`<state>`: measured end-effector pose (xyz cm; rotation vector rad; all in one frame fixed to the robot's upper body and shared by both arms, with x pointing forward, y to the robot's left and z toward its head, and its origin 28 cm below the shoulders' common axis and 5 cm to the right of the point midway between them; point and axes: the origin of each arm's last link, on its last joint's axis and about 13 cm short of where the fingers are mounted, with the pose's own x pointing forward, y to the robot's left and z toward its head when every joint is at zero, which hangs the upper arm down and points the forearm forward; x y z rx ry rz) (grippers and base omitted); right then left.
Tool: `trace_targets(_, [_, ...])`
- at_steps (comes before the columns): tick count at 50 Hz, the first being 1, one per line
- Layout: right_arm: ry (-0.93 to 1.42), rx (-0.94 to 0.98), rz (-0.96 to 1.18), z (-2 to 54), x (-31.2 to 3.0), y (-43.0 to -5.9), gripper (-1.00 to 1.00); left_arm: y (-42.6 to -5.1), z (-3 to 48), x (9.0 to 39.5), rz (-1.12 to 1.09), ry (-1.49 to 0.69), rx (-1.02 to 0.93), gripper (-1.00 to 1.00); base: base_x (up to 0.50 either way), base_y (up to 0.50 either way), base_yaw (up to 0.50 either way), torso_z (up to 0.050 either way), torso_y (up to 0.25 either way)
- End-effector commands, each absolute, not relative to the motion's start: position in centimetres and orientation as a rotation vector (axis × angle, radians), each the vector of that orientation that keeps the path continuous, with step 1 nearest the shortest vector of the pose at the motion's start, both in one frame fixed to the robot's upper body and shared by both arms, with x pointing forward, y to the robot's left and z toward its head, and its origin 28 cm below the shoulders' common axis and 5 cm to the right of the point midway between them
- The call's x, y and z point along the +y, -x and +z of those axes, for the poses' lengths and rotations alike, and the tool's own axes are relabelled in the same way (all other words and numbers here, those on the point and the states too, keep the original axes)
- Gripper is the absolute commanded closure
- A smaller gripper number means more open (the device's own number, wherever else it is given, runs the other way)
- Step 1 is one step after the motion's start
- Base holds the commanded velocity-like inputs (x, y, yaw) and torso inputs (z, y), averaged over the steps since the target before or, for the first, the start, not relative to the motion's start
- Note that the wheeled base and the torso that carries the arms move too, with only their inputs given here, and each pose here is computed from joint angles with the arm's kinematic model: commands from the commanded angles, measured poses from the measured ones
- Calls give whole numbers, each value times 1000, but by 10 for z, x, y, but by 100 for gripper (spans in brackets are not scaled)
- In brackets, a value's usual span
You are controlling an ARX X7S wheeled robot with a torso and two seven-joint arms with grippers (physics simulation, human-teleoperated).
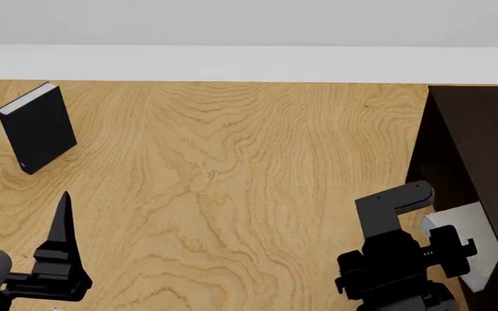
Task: Pick up the book on the right and place it on the cabinet shelf.
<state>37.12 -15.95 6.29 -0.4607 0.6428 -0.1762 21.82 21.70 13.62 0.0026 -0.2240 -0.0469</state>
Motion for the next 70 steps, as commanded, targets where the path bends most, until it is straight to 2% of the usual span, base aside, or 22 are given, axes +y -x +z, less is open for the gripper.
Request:
trace_targets(1, [587,619,-264,73,-176,-375,-100,-218,136,218,-44,-3,-222,-100,0,0,-4,0,0])
trace_targets(40, [554,664,-318,73,-187,-370,-100,-215,138,220,-32,-7,-236,-100,0,-1,-3,0,1])
trace_targets(70, [538,626,-144,64,-165,-373,-100,-213,139,221,-35,5,-244,-100,0,0,-1,0,0])
